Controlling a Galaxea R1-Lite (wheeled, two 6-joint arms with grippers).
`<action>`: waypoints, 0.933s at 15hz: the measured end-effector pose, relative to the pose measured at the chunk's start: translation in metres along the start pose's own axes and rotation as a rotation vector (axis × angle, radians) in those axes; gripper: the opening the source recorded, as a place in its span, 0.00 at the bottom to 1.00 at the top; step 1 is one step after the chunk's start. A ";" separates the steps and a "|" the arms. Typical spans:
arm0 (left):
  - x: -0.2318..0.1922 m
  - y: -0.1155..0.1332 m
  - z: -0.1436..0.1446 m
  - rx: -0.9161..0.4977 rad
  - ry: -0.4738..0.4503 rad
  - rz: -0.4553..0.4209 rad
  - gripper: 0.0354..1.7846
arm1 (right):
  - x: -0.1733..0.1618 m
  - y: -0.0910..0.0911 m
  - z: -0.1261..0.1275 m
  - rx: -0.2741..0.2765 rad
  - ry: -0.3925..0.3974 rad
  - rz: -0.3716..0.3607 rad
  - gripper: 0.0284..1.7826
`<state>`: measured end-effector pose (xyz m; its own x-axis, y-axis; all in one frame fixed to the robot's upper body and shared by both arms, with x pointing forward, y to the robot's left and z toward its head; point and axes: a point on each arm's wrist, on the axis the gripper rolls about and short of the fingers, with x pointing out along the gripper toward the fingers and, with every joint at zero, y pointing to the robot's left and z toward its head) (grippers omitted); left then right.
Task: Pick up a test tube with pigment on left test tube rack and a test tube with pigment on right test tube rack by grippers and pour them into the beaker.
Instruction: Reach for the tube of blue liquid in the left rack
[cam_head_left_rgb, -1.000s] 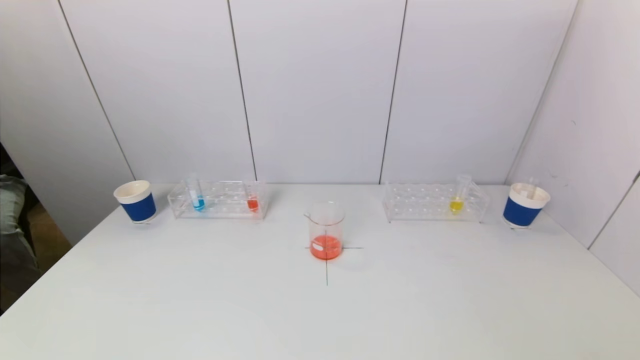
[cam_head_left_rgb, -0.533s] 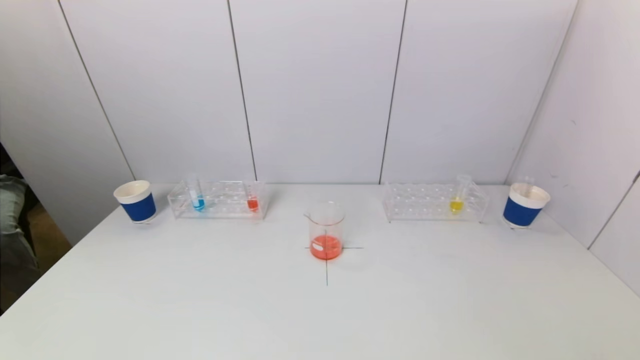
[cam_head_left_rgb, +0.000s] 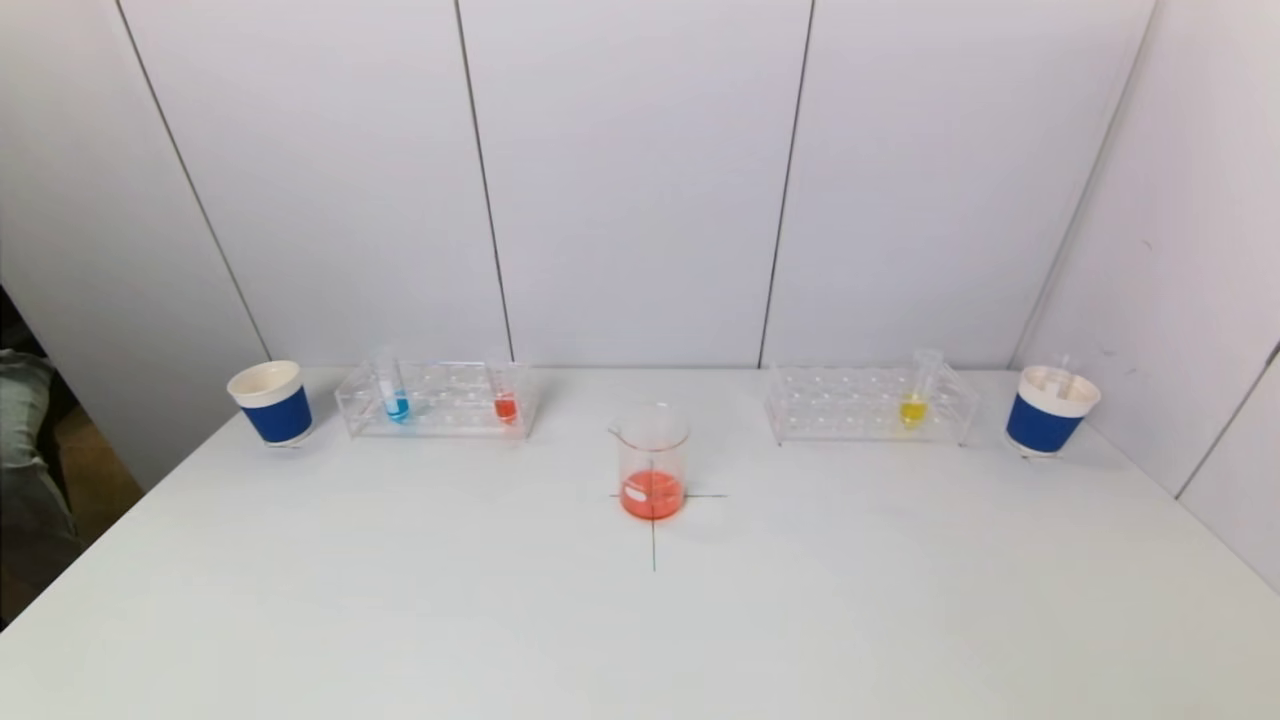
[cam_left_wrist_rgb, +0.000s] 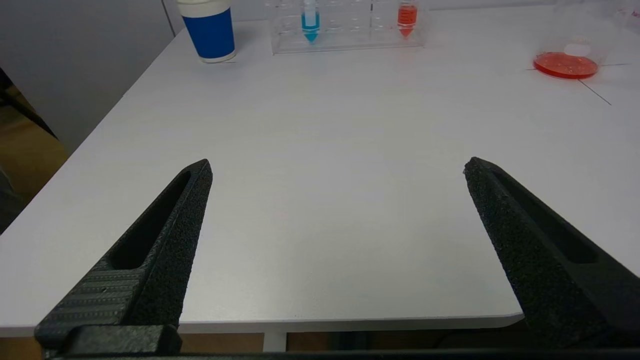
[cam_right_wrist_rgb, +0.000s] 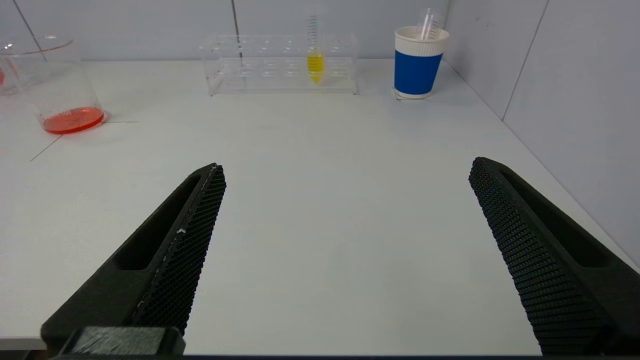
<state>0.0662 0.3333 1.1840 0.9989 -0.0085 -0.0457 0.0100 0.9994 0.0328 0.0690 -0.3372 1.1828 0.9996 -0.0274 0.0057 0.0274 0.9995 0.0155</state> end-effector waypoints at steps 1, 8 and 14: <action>0.000 0.000 0.000 0.005 0.000 0.000 0.99 | 0.000 0.000 0.000 0.000 0.000 0.000 0.99; -0.010 0.000 0.026 0.066 -0.088 -0.018 0.99 | 0.000 0.000 0.000 0.000 0.000 0.000 0.99; -0.016 0.003 0.123 0.077 -0.197 -0.028 0.99 | 0.000 0.000 0.000 0.000 0.000 0.000 0.99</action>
<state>0.0563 0.3326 1.3074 0.9877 -0.0497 0.1482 0.0334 0.9933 0.1104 0.0690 -0.3372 1.1829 0.9996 -0.0274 0.0062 0.0273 0.9995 0.0155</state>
